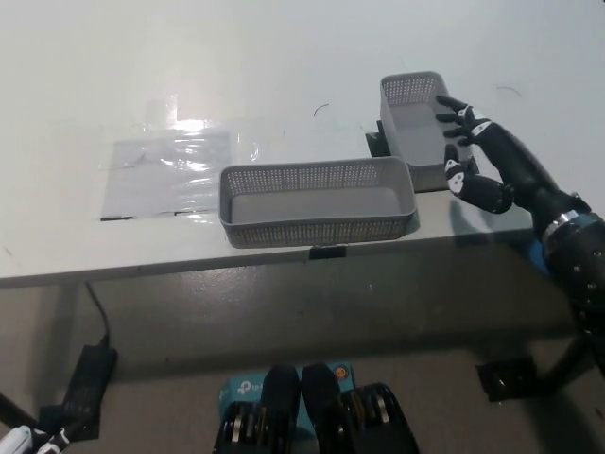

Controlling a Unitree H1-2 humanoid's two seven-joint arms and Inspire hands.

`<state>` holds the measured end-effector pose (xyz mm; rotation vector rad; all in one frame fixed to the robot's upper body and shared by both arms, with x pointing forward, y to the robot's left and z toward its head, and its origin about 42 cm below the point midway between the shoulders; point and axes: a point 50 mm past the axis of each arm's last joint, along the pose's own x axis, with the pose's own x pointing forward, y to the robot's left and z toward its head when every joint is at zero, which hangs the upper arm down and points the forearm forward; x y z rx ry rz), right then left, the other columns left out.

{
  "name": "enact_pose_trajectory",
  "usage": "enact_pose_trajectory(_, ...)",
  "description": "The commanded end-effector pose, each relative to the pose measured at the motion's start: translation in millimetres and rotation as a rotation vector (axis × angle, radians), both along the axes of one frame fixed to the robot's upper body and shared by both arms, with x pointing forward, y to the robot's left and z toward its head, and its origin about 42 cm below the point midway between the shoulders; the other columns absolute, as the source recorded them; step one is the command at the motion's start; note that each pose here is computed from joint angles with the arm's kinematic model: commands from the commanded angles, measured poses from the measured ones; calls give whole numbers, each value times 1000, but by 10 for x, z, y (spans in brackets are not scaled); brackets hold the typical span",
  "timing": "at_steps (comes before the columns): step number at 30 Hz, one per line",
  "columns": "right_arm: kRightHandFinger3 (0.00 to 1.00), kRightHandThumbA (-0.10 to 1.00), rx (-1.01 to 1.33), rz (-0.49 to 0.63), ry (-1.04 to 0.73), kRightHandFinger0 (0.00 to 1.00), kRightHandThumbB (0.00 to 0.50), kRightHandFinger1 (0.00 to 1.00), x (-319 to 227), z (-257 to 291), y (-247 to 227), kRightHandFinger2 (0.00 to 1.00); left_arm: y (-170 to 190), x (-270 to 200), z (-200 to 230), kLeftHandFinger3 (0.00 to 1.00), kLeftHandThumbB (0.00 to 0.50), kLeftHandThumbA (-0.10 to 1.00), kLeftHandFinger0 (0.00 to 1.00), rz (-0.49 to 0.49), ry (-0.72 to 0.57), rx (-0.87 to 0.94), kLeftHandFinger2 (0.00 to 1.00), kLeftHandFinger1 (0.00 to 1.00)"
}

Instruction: The robot uses its right hand to pick up the grey box kept on the middle on the desk and place it on top of another box next to it in a right angle

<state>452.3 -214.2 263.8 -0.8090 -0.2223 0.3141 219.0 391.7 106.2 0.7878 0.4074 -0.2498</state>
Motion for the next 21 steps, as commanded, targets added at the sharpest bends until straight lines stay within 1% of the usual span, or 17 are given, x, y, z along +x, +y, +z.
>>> enact_pose_trajectory(1, 1000, 32, -137, 87, -85, 1000, 414, 1000, 137, 330, 50, 1000, 98, 16, 149, 199, 250, 1000, 13, -15, -12, 32, 24, 9)
enact_pose_trajectory(3, 1000, 38, -175, 90, -75, 1000, 428, 1000, 181, 343, 74, 1000, 94, 16, 150, 166, 265, 1000, 24, -15, -10, 27, 1, 0)
enact_pose_trajectory(6, 1000, 45, -227, 98, -73, 1000, 435, 1000, 271, 359, 83, 1000, 90, 29, 149, 150, 241, 1000, 3, -19, -2, 20, 8, 0)
enact_pose_trajectory(7, 1000, 57, -245, 96, -63, 1000, 435, 1000, 290, 365, 87, 1000, 90, 23, 143, 126, 267, 1000, 0, -21, -2, 18, 0, 0)
enact_pose_trajectory(8, 1000, 83, -274, 92, -44, 1000, 434, 1000, 322, 372, 97, 1000, 85, 19, 149, 105, 275, 1000, 0, -23, -2, 19, 0, 0)
enact_pose_trajectory(9, 1000, 85, -290, 92, -33, 1000, 440, 1000, 350, 377, 104, 1000, 79, 18, 159, 103, 250, 1000, 5, -22, 1, 23, 0, 0)
enact_pose_trajectory(10, 1000, 84, -299, 91, -27, 1000, 444, 1000, 369, 391, 100, 1000, 80, 33, 171, 100, 244, 1000, 10, -25, 0, 24, 0, 0)
enact_pose_trajectory(11, 1000, 84, -303, 90, -24, 1000, 443, 1000, 375, 396, 97, 1000, 81, 40, 176, 99, 245, 1000, 11, -27, -1, 25, 0, 0)
enact_pose_trajectory(12, 1000, 79, -315, 92, -20, 1000, 455, 1000, 386, 386, 98, 1000, 85, 42, 171, 89, 271, 1000, 2, -23, 5, 19, 0, 0)
enact_pose_trajectory(13, 1000, 77, -332, 92, -17, 1000, 454, 1000, 396, 382, 90, 1000, 91, 54, 177, 78, 276, 1000, 0, -19, 12, 12, 0, 0)
enact_pose_trajectory(14, 1000, 95, -359, 96, -7, 1000, 456, 1000, 408, 351, 81, 1000, 90, 54, 180, 68, 270, 1000, 0, -24, 13, 22, 0, 0)
enact_pose_trajectory(15, 1000, 90, -381, 96, 16, 1000, 463, 1000, 418, 300, 59, 1000, 91, 53, 184, 71, 249, 1000, 0, -29, 8, 25, 0, 0)
enact_pose_trajectory(16, 1000, 90, -404, 98, 32, 1000, 473, 1000, 444, 242, 26, 1000, 88, 53, 186, 72, 262, 1000, 0, -32, 8, 27, 0, 0)
enact_pose_trajectory(18, 1000, 68, -419, 96, 34, 1000, 473, 1000, 475, 225, 14, 1000, 102, 50, 197, 70, 275, 1000, 5, -19, 17, 27, 0, 0)
enact_pose_trajectory(19, 1000, 65, -431, 92, 38, 1000, 466, 1000, 497, 220, 2, 1000, 109, 45, 199, 65, 274, 1000, 38, -17, 17, 23, 0, 0)
enact_pose_trajectory(20, 1000, 59, -456, 74, 40, 1000, 447, 1000, 536, 212, -38, 1000, 112, 40, 200, 57, 257, 1000, 12, -21, 13, 18, 0, 0)
enact_pose_trajectory(21, 1000, 60, -470, 65, 41, 1000, 445, 1000, 547, 218, -54, 1000, 113, 39, 204, 56, 254, 1000, 5, -24, 12, 17, 0, 0)
